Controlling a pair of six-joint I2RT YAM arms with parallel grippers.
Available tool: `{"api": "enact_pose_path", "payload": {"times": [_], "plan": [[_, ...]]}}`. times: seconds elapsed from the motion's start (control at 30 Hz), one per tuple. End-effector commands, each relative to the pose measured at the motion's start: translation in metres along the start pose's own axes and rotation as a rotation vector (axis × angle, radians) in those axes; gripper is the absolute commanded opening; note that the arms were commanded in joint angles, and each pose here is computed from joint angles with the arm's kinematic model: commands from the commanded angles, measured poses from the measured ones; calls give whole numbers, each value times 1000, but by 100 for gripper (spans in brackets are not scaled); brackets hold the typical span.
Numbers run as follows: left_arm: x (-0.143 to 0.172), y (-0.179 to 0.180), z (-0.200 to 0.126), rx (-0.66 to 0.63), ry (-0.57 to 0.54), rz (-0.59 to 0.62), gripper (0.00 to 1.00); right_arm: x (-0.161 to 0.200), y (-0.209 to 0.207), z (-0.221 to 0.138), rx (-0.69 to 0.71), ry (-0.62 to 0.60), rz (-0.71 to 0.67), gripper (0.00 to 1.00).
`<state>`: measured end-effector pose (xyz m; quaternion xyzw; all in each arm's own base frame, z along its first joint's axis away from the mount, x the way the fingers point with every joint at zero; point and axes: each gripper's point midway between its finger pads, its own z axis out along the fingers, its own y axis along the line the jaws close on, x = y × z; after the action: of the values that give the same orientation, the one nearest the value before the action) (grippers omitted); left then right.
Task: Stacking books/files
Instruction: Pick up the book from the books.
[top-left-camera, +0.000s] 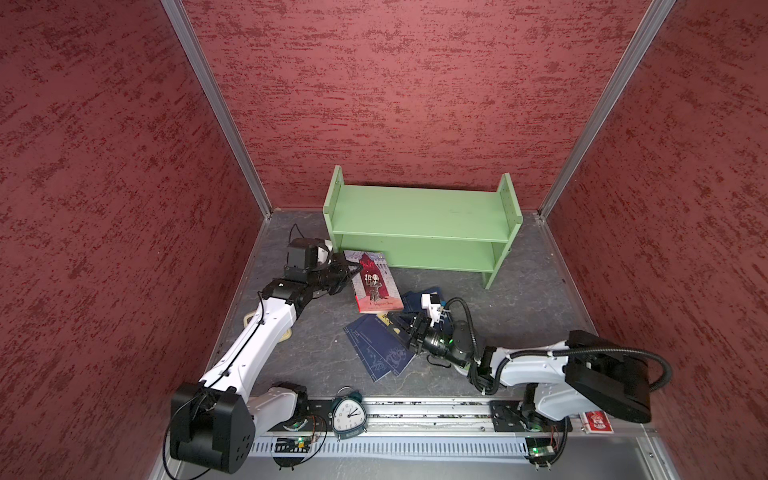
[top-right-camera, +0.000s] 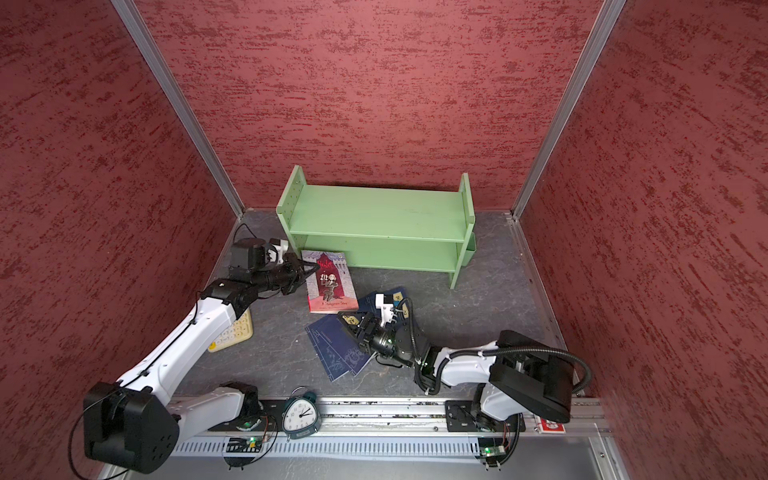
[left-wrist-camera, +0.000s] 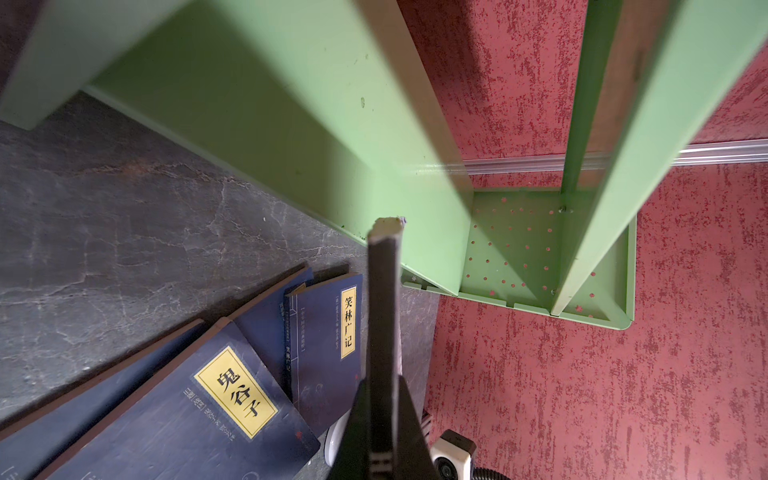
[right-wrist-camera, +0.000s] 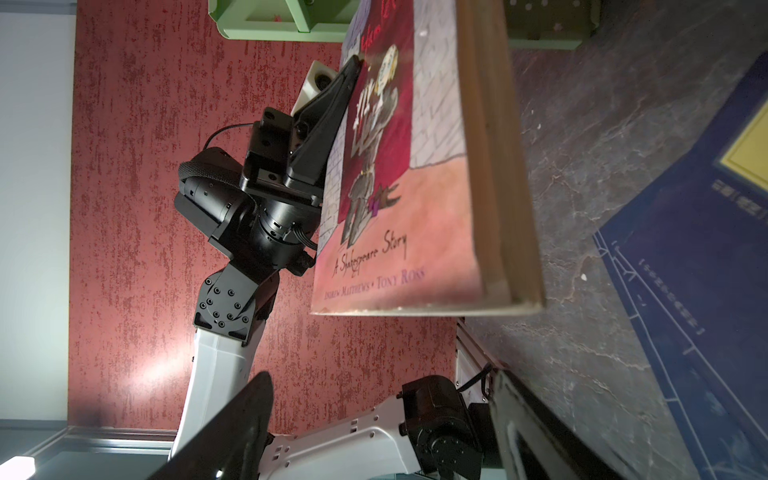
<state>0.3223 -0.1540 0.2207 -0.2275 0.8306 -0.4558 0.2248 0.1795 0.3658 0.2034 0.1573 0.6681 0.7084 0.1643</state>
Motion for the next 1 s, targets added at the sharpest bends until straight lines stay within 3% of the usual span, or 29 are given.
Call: {"api": "enact_pose_path", "payload": {"times": [0.0,0.13,0.3,0.53,0.77,0.97], "plan": [[1,-3,-3,29,-4,-3,0,-6,22,7,-116,-44,48,76],[4,0,-4,24,0,-9,0,-15,19,5,-132,-93,56,63],[10,5,-3,22,15,-25,0,-15,18,13,-109,-92,37,58],[16,7,-4,29,31,-45,0,-20,14,15,-110,-107,30,44],[21,10,-5,29,45,-59,0,-25,8,13,-97,-121,13,22],[27,19,-5,16,55,-69,0,-27,10,14,-92,-111,-26,8]]}}
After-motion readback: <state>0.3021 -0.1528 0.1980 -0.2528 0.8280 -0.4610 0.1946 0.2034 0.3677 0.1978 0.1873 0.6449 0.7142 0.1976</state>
